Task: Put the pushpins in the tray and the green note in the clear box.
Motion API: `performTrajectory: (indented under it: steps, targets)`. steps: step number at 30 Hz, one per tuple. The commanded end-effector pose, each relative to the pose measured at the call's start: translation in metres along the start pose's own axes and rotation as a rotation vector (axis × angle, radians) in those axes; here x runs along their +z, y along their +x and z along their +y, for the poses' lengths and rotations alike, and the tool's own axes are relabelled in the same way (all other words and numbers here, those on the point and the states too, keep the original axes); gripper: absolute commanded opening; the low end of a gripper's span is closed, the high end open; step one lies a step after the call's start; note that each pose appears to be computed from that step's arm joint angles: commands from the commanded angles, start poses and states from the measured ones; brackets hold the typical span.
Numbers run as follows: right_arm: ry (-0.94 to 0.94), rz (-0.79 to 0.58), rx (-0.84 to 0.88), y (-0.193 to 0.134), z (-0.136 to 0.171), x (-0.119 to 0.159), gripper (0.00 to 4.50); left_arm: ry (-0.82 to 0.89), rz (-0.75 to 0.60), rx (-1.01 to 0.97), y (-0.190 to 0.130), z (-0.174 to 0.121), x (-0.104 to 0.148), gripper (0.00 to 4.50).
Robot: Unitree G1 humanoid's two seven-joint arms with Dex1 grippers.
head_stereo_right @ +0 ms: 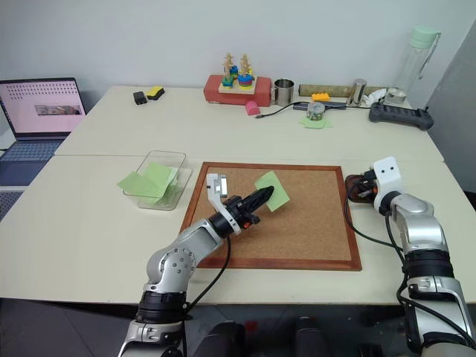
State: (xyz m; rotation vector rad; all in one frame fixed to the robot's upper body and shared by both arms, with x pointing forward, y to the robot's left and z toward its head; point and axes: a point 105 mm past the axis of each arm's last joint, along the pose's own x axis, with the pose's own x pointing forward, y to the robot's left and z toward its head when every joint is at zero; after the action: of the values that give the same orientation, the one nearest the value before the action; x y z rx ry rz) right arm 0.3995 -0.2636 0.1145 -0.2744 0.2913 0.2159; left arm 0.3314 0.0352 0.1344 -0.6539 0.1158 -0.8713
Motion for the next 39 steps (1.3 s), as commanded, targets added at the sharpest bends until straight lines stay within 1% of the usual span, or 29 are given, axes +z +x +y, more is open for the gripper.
performTrajectory:
  steps: [1, 3, 5, 9, 10, 11, 12, 13, 14, 17, 19, 21, 24, 27, 30, 32, 36, 38, 39]
  targets:
    - [0.01, -0.084, -0.021, -0.005, -0.01, 0.026, 2.05, 0.038, -0.032, -0.041, 0.001, -0.013, 0.008, 0.0]
    - [0.01, -0.104, -0.023, -0.009, -0.012, 0.033, 2.62, 0.04, -0.034, -0.044, 0.001, -0.014, 0.009, 0.0]
    - [0.012, -0.115, -0.024, -0.011, -0.014, 0.037, 2.98, 0.043, -0.038, -0.047, 0.001, -0.014, 0.01, 0.0]
    - [0.0, -0.156, -0.025, -0.019, -0.019, 0.053, 4.01, 0.071, -0.061, -0.044, -0.001, -0.017, 0.018, 0.0]
    - [-0.009, -0.169, -0.021, -0.022, -0.019, 0.059, 4.18, 0.084, -0.071, -0.042, -0.002, -0.018, 0.022, 0.0]
    - [-0.033, -0.204, 0.001, -0.025, -0.018, 0.07, 4.4, 0.121, -0.089, -0.029, -0.005, -0.02, 0.03, 0.0]
    - [-0.052, -0.229, 0.018, -0.028, -0.016, 0.078, 4.47, 0.149, -0.102, -0.019, -0.007, -0.021, 0.035, 0.0]
    - [-0.078, -0.257, 0.06, -0.031, -0.01, 0.087, 4.47, 0.182, -0.115, -0.004, -0.01, -0.021, 0.042, 0.0]
    - [-0.135, -0.311, 0.156, -0.037, 0.006, 0.101, 4.47, 0.236, -0.143, 0.041, -0.015, -0.019, 0.053, 0.0]
    - [-0.248, -0.408, 0.388, -0.055, 0.045, 0.125, 4.47, 0.35, -0.205, 0.168, -0.029, -0.009, 0.077, 0.0]
    - [-0.323, -0.453, 0.568, -0.071, 0.077, 0.139, 4.47, 0.483, -0.259, 0.356, -0.05, 0.011, 0.104, 0.0]
    - [-0.344, -0.49, 0.679, -0.08, 0.098, 0.151, 4.47, 0.633, -0.286, 0.515, -0.073, 0.024, 0.128, 0.0]
    - [-0.35, -0.518, 0.789, -0.089, 0.119, 0.163, 4.47, 0.78, -0.286, 0.675, -0.099, 0.034, 0.151, 0.0]
    - [-0.351, -0.521, 0.843, -0.092, 0.129, 0.167, 4.47, 0.852, -0.267, 0.764, -0.113, 0.04, 0.16, 0.0]
    - [-0.354, -0.52, 0.89, -0.092, 0.139, 0.168, 4.47, 0.891, -0.238, 0.895, -0.132, 0.056, 0.172, 0.0]
    - [-0.354, -0.518, 0.905, -0.092, 0.142, 0.168, 4.47, 0.893, -0.204, 0.939, -0.139, 0.066, 0.172, 0.0]
    - [-0.353, -0.512, 0.933, -0.093, 0.149, 0.166, 4.47, 0.858, -0.169, 0.957, -0.143, 0.078, 0.168, 0.0]
    - [-0.351, -0.506, 0.939, -0.094, 0.15, 0.164, 4.5, 0.843, -0.162, 0.973, -0.146, 0.083, 0.168, 0.4]
    - [-0.35, -0.504, 0.94, -0.094, 0.151, 0.164, 4.5, 0.835, -0.156, 0.966, -0.146, 0.085, 0.168, 0.45]
